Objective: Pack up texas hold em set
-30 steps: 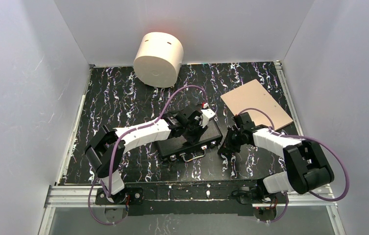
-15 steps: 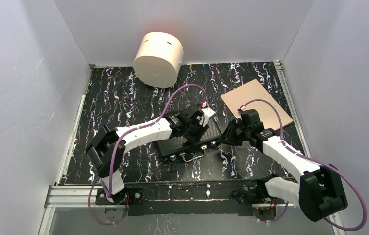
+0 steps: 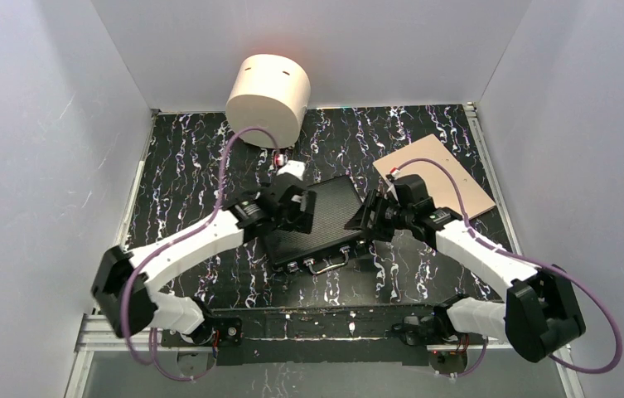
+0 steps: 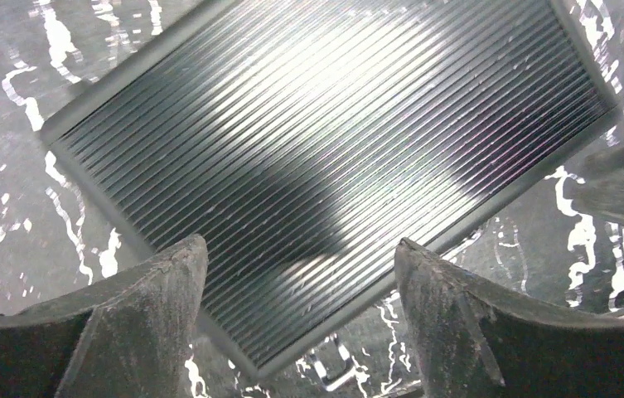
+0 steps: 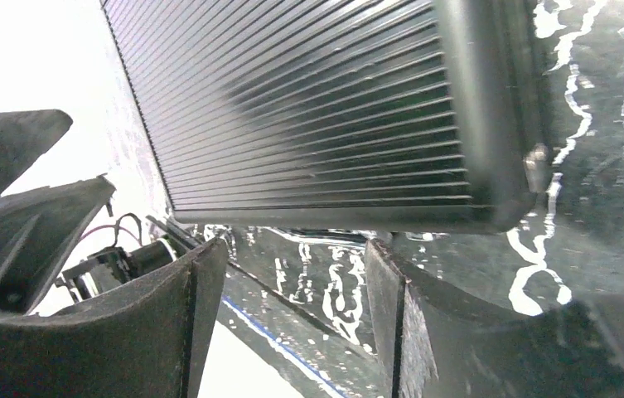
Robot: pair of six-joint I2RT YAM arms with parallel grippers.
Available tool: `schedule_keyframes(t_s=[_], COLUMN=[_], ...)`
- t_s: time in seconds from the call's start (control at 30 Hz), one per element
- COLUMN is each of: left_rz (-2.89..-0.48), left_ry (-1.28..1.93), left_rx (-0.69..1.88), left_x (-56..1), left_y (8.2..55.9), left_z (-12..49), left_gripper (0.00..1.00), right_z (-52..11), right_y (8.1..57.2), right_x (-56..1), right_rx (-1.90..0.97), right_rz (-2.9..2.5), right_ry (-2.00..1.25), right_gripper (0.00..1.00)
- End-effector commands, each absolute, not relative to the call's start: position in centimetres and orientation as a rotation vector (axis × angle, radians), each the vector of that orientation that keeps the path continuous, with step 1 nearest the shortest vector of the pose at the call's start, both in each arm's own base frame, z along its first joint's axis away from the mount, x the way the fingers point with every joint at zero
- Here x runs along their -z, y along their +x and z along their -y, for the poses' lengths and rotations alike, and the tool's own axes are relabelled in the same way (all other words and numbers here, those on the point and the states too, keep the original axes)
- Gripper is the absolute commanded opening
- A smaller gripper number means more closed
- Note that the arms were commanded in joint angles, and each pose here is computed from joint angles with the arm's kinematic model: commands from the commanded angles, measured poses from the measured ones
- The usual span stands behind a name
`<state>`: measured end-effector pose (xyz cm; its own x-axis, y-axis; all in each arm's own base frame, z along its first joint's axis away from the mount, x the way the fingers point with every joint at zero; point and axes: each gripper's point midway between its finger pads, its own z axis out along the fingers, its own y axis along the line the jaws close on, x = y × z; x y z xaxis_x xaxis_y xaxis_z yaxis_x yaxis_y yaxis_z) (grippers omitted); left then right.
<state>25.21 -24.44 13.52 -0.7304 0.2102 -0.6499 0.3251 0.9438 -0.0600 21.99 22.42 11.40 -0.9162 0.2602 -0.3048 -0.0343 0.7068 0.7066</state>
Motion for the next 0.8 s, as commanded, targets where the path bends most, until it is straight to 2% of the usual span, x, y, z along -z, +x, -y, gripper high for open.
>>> schedule_keyframes(t_s=[0.0, 0.07, 0.17, 0.4, 0.7, 0.77], left_rz=[-2.377, -2.378, -2.394, -2.544, -2.515, -2.538], left_ry=[0.084, -0.012, -0.103, -0.223, -0.189, -0.201], left_rx=[0.165, 0.172, 0.183, 0.207, 0.500, 0.488], left_x=[-15.5, -15.6, -15.0, -10.5, -8.1, -7.1], left_y=[23.9, 23.2, 22.2, 20.0, 20.1, 19.9], left_z=[19.9, 18.5, 17.2, 14.9, 17.6, 17.4], left_gripper=[0.87, 0.93, 0.97, 0.98, 0.79, 0.68], right_z=[-25.0, -26.4, -29.2, -32.7, -36.4, -36.8], right_y=[23.3, 22.8, 21.6, 18.5, 16.2, 16.0], right_x=[-13.2, -13.0, -12.9, -10.6, -7.7, -7.2], right_rx=[-1.093, -1.099, -1.100, -0.951, -0.897, -0.882], right_rz=[-2.551, -2.607, -2.647, -2.767, -2.799, -2.802], right_ry=[0.399, 0.488, 0.538, 0.578, 0.475, 0.461], right_gripper=[0.70, 0.67, 0.63, 0.54, 0.51, 0.48])
